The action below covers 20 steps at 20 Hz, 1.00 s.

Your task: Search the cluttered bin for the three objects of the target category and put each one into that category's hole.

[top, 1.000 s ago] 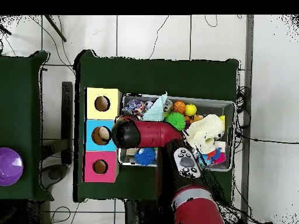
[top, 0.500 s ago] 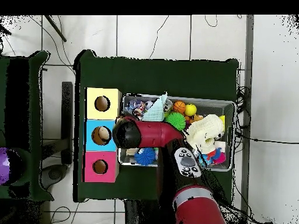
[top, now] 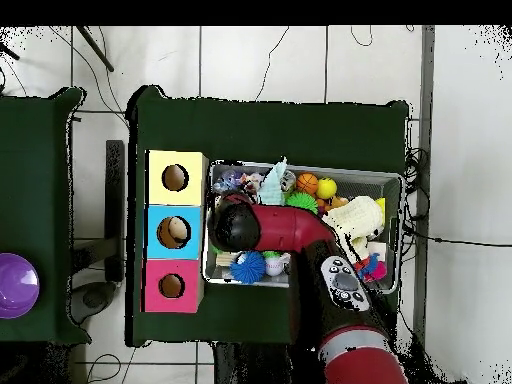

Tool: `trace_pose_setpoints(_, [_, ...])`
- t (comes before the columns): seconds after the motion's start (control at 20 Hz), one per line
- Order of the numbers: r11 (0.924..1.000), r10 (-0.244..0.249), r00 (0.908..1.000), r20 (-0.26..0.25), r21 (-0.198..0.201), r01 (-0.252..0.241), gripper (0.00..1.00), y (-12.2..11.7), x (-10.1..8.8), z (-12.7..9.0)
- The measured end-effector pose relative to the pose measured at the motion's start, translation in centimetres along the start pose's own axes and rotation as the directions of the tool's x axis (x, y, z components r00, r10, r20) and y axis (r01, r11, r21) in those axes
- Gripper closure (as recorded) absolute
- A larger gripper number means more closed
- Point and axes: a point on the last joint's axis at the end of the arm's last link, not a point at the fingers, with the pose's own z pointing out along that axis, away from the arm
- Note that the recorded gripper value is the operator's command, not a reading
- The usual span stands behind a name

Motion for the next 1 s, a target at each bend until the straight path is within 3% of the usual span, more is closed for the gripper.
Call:
trace_pose_setpoints(0.55, [0.9995,0.027,0.9996,0.007,0.014,-0.027,0.00,-2.3,-0.8,-1.5])
trace_pose_setpoints(1.0, [0.9999,-0.007,1.0000,0.001,0.014,0.007,0.00,-1.9,-0.2,-1.0])
